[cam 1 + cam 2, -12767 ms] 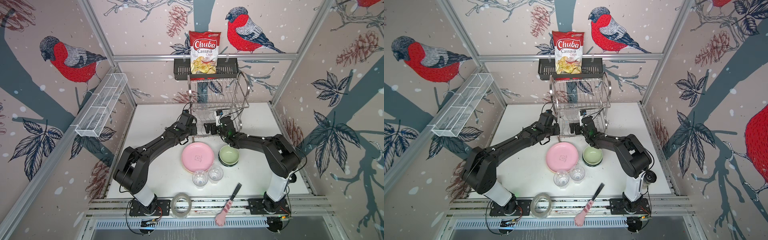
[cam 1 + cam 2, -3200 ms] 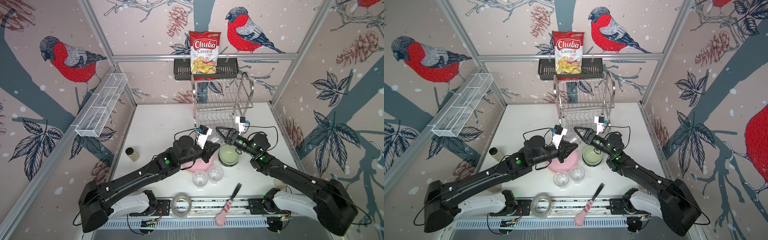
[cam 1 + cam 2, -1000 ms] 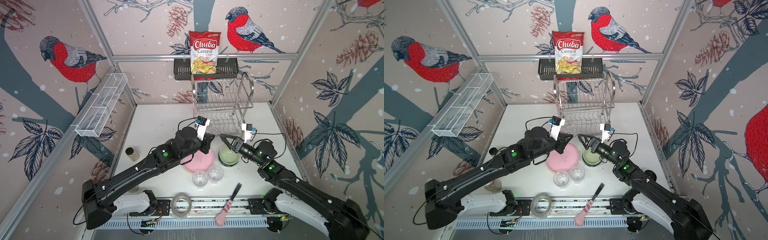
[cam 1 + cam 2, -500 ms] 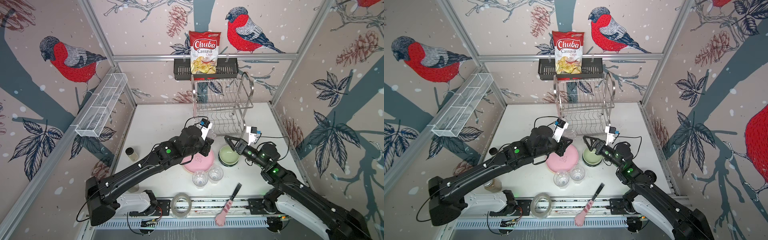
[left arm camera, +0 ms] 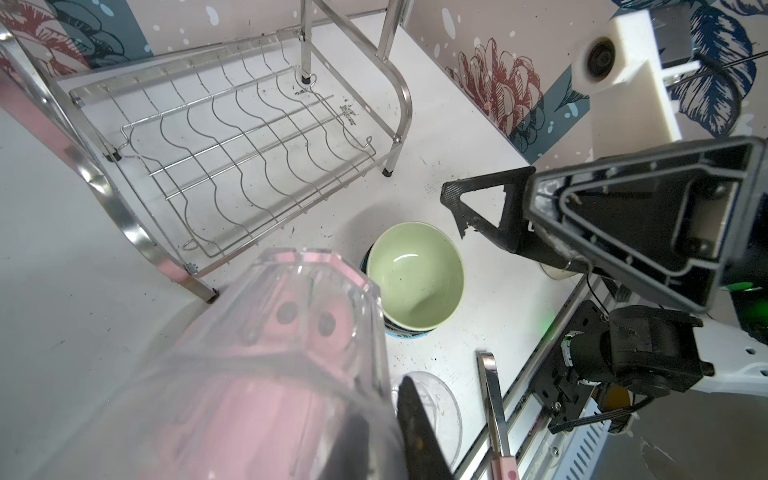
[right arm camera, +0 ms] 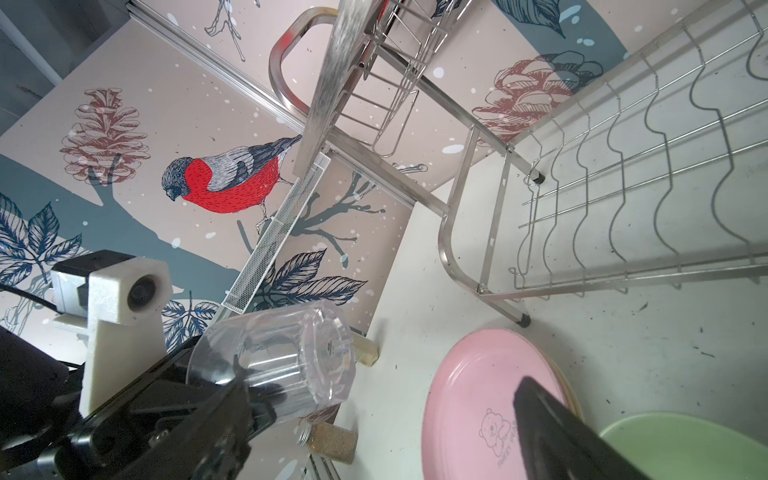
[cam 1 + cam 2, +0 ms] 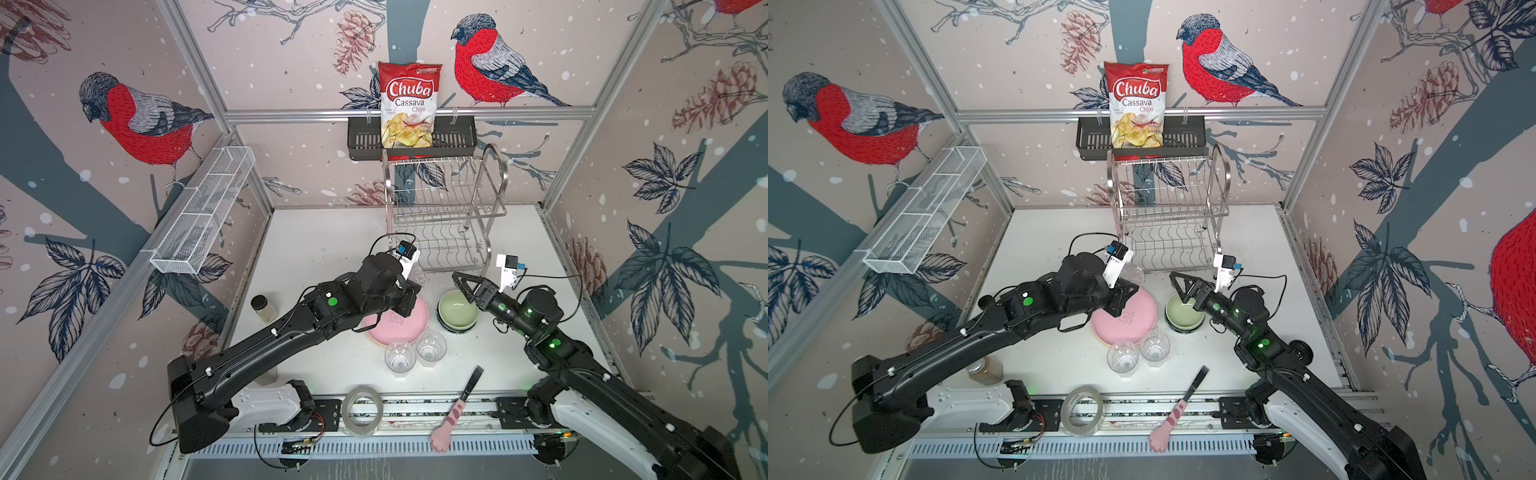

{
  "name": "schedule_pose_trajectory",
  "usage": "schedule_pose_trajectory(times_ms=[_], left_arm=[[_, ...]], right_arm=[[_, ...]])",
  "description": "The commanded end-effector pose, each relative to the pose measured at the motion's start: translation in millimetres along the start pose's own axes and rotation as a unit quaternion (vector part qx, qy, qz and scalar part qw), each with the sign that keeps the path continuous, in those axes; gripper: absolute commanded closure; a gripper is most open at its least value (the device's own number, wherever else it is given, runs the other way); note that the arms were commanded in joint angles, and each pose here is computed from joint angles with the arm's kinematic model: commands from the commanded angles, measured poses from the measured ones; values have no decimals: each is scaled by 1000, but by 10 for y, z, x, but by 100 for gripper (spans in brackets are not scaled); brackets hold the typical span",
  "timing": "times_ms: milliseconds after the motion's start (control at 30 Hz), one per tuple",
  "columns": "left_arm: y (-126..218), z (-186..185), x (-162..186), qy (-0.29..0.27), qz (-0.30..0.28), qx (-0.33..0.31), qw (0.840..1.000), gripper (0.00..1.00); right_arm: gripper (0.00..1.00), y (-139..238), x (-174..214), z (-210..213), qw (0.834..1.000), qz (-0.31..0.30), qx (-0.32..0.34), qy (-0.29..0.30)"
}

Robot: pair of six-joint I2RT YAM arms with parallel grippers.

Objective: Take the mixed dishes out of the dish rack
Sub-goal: 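Carry the clear cup with the left gripper down beside the other cups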

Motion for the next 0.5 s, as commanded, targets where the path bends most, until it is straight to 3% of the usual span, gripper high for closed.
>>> schedule_pose_trajectory(times_ms=[0, 467], left_arm=[[51, 29, -5, 1, 5, -15, 1000, 100], [155, 192, 245, 16, 67, -57, 996, 100]], right_arm=[[1, 12, -15, 10, 1000, -7, -3, 11], [1, 6, -11, -19, 1000, -7, 1, 12]])
Point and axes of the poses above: each gripper's point midway between its finger pads, its own y axis back along the fingers, its own z axis along the line the jaws close on, x = y × z, the point moved 6 cm from there along y, back along the fingers, and after that the axes turned 11 degrees about y, right-handed, at the moved point
